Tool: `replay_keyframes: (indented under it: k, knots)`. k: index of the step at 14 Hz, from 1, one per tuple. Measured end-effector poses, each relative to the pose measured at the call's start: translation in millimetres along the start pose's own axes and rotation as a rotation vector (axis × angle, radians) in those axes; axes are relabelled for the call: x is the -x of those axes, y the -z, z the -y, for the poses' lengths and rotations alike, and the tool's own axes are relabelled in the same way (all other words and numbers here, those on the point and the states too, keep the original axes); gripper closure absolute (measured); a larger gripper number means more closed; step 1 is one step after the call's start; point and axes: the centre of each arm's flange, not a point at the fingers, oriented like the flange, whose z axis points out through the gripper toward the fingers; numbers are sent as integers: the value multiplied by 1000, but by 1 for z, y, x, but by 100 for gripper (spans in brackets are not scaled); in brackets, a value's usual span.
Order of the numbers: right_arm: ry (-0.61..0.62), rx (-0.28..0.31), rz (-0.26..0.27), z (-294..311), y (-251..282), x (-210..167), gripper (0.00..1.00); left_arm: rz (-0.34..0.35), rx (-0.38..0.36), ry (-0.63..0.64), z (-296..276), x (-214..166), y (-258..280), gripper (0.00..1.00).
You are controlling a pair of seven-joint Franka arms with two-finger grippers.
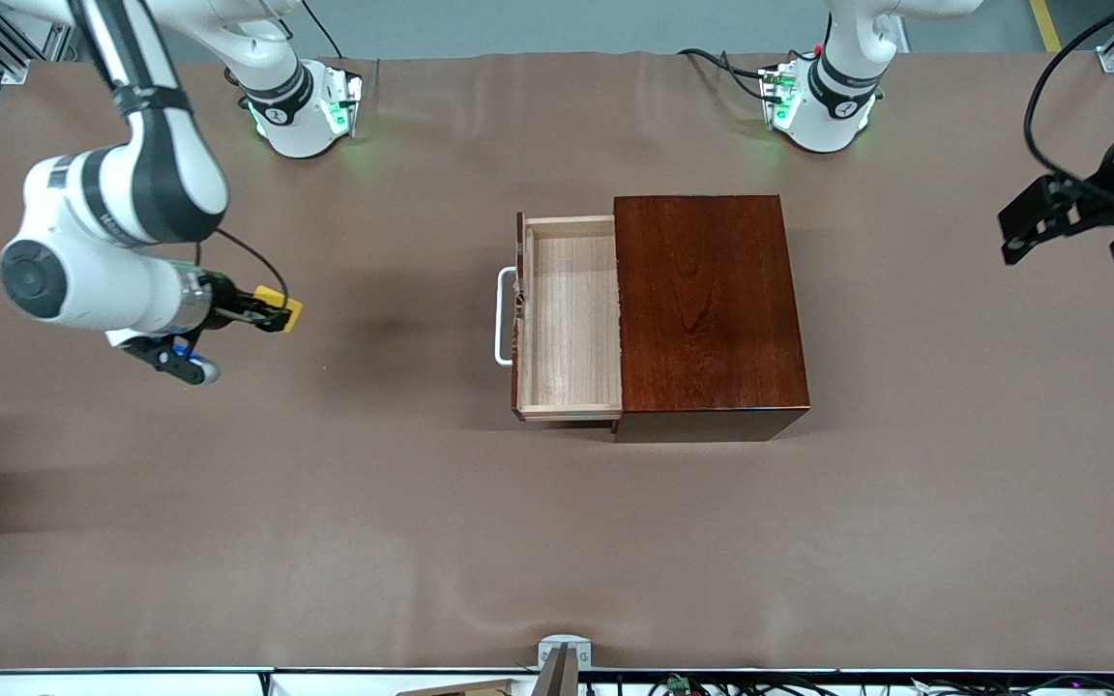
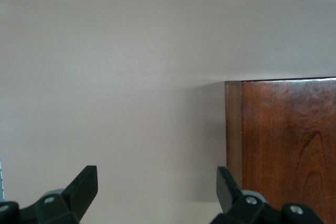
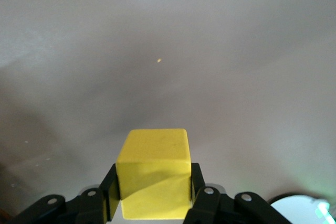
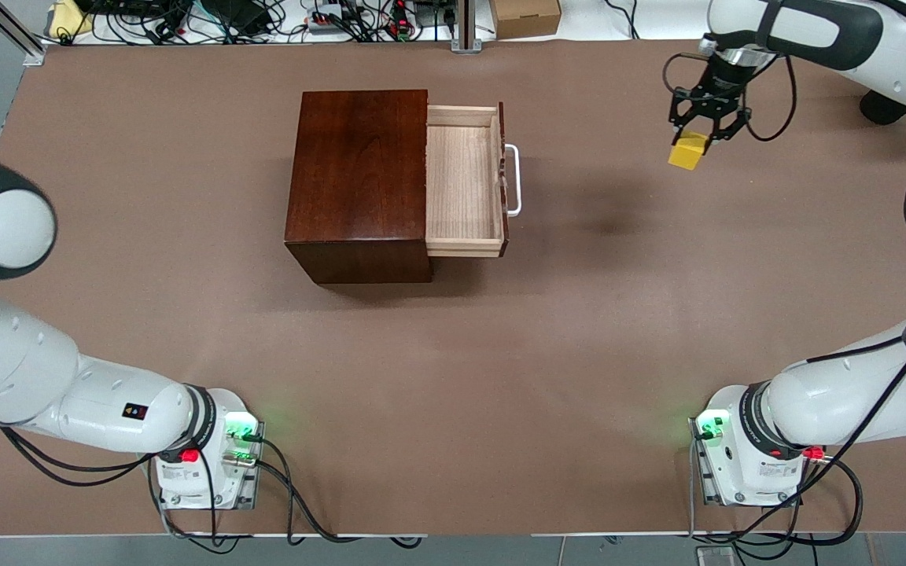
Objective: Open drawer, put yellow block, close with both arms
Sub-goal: 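Carry the yellow cube with the right gripper over the open drawer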
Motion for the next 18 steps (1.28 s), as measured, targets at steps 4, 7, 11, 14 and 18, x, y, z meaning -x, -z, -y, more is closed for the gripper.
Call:
replay_keyframes:
  k: [4,7,11,14,18]
  knots:
    - [-106,-6,6,49,-2,48,44,16,8,44,29,40,-7,0]
    - [-221,1,-16,87,-3,90,44,15,5,68,41,46,-6,0]
    - [-341,-20,-41,133,6,143,44,12,5,79,46,45,-6,0]
    - [-447,-60,-41,159,12,176,44,21,4,81,47,46,-8,0]
    - [-623,-127,-64,203,-6,221,44,64,2,82,48,50,-12,0]
